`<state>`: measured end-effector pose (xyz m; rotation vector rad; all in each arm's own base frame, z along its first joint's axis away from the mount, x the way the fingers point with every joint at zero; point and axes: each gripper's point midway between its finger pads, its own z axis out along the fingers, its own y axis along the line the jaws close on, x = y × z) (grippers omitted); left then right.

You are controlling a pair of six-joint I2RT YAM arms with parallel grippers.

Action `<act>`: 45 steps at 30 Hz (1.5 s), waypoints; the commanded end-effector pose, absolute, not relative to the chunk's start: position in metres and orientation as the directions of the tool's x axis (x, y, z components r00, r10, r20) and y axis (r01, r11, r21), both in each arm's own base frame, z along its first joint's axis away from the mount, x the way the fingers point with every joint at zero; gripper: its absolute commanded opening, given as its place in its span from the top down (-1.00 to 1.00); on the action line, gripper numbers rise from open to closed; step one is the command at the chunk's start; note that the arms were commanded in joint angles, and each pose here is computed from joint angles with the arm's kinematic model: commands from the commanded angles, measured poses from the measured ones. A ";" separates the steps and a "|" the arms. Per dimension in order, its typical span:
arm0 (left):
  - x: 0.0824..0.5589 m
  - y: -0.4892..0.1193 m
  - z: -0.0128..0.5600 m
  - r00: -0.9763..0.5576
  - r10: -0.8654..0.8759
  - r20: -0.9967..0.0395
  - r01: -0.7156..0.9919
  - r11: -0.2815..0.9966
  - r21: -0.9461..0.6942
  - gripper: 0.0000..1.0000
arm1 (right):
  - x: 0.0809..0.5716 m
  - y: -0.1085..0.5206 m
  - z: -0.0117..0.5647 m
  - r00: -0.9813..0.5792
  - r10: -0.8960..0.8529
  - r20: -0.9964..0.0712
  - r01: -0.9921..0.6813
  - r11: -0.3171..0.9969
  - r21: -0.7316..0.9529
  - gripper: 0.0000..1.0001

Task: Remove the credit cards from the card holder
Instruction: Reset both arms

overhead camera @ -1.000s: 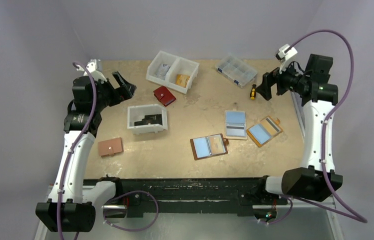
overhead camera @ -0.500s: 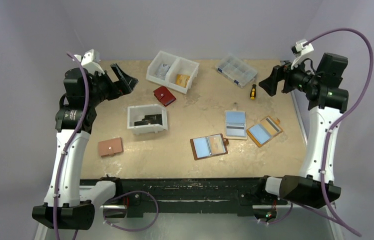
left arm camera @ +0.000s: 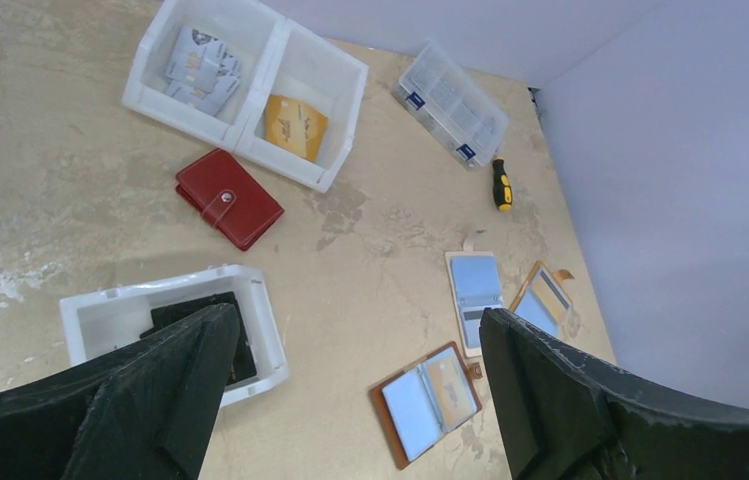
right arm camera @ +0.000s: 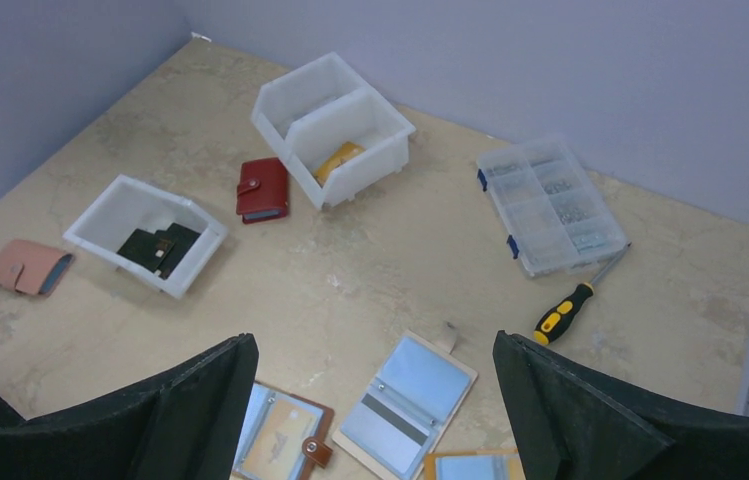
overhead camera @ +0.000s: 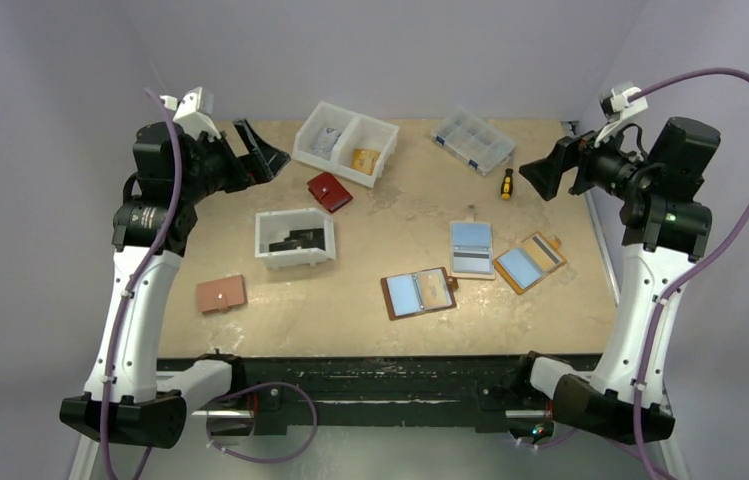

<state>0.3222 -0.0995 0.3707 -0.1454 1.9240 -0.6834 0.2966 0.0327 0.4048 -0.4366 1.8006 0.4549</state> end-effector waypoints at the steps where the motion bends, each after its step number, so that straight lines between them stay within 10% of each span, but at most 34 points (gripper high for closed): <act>1: 0.320 -0.114 0.387 -0.448 -0.396 -0.801 0.266 0.797 -0.543 -0.98 | 0.294 0.029 0.422 -0.237 0.000 -0.972 -0.450 0.886 0.110 -0.98; 45: 0.332 -0.122 0.363 -0.502 -0.376 -0.779 0.275 0.784 -0.556 -0.98 | 0.294 0.031 0.412 -0.265 0.054 -0.963 -0.522 0.831 0.190 -0.98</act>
